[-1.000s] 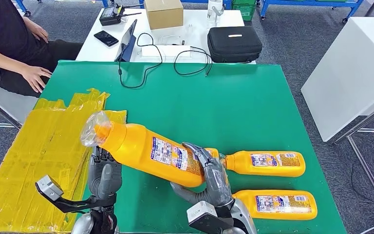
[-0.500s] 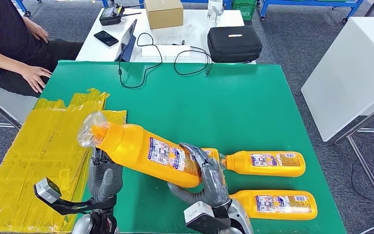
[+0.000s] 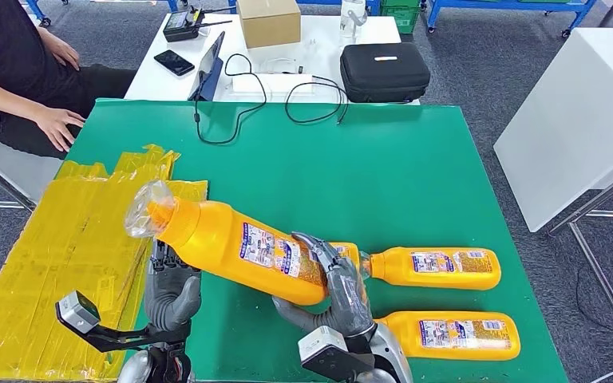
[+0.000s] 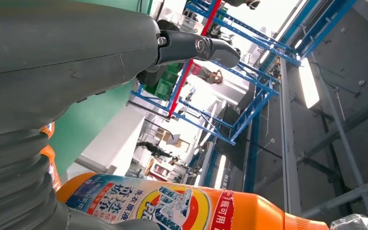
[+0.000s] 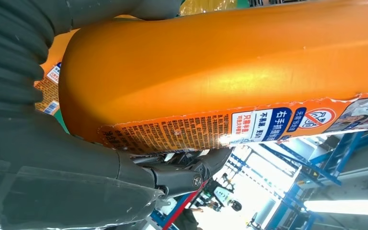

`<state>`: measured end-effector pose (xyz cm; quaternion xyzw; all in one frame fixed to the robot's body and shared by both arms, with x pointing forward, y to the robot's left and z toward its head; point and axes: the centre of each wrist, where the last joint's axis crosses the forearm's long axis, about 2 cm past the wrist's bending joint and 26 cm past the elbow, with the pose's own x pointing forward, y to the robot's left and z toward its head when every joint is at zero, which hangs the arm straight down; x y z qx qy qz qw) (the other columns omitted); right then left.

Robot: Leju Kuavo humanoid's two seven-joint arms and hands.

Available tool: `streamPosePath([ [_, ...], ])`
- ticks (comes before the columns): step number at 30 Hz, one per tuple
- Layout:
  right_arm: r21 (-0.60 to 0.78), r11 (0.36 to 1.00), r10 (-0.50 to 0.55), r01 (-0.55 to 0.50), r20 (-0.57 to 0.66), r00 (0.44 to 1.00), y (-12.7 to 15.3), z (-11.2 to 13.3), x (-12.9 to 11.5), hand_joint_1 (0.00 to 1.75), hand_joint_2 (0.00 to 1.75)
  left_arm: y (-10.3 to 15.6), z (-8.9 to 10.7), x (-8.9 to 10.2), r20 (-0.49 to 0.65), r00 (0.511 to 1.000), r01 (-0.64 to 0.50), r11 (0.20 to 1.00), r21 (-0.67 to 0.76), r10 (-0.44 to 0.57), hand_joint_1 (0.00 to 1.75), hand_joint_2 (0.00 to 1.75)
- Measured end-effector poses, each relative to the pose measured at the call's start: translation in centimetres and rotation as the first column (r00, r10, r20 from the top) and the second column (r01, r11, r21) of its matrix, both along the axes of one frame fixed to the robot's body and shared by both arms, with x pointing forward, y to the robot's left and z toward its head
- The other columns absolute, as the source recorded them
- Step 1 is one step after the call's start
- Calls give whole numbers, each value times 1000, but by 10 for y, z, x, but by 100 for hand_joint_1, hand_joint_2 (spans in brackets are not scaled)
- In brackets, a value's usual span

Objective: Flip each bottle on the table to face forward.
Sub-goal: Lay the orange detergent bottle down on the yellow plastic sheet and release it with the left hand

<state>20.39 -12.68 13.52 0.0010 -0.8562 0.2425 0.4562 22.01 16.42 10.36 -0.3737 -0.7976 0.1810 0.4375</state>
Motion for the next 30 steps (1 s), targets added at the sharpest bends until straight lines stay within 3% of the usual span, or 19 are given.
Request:
streamPosePath([
  [30, -8, 1000, 6, -6, -4, 1000, 3, 0, 7, 175, 175, -1, 1, 0, 13, 999, 33, 999, -33, -33, 0, 175],
])
